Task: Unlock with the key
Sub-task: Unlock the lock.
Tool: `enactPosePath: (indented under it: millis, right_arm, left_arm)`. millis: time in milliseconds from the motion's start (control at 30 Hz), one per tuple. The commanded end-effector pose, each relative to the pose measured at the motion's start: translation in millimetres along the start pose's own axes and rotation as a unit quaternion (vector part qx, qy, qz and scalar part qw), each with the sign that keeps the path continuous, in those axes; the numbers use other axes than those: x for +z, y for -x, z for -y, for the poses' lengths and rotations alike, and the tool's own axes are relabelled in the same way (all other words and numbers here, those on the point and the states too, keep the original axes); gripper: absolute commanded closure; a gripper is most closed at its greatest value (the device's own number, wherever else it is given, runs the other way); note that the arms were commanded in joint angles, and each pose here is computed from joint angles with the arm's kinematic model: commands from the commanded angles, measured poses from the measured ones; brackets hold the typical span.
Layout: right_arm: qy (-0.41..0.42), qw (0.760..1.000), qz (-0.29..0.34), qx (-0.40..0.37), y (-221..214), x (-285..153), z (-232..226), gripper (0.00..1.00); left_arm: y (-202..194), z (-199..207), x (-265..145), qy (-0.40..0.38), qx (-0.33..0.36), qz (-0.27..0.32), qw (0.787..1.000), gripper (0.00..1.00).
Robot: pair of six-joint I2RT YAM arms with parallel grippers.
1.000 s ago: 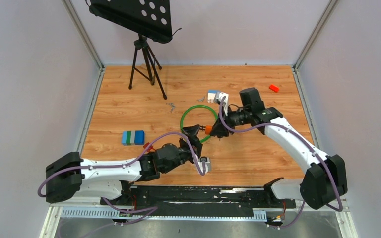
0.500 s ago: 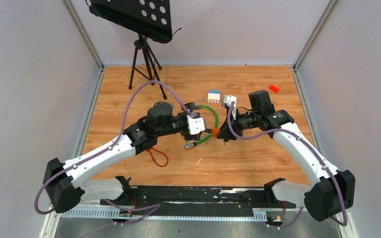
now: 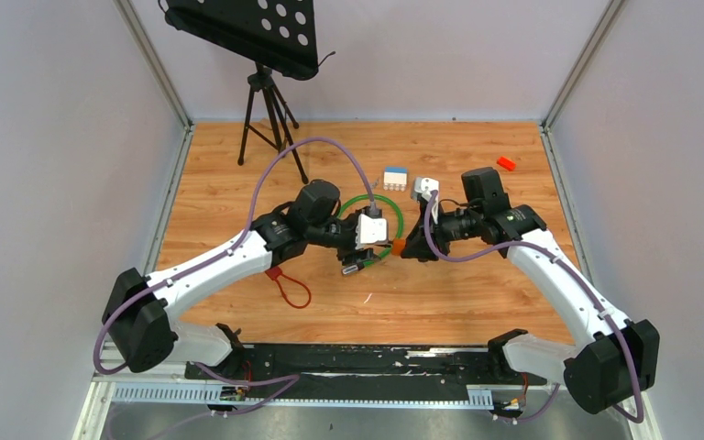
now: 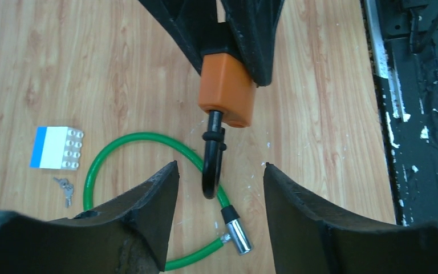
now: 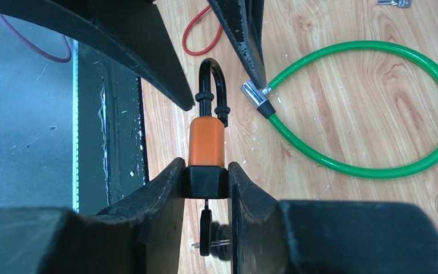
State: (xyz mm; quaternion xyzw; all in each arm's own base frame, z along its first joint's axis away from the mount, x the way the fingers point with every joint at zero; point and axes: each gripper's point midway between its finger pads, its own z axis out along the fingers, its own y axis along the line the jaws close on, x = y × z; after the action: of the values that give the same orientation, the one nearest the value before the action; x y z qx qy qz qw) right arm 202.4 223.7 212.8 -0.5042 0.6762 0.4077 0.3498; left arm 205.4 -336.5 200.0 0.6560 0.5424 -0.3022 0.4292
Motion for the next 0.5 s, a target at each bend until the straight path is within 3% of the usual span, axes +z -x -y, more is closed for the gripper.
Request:
enactPosePath:
  millis: [0, 267, 467]
  right_arm:
    - [0.028, 0.999, 0.025, -0.02, 12, 1, -8, 1.0]
    - [0.039, 0.999, 0.029, 0.006, 11, 4, -4, 1.0]
    - [0.056, 0.996, 0.039, 0.057, 10, 6, 3, 1.0]
  left_arm:
    - [25, -23, -1, 0.042, 0.027, 0.029, 0.998, 0.4]
    - [15, -31, 7, 0.086, 0.079, -0.001, 0.993, 0.52]
    - [10, -34, 12, 0.154, 0.154, -0.031, 0.976, 0.62]
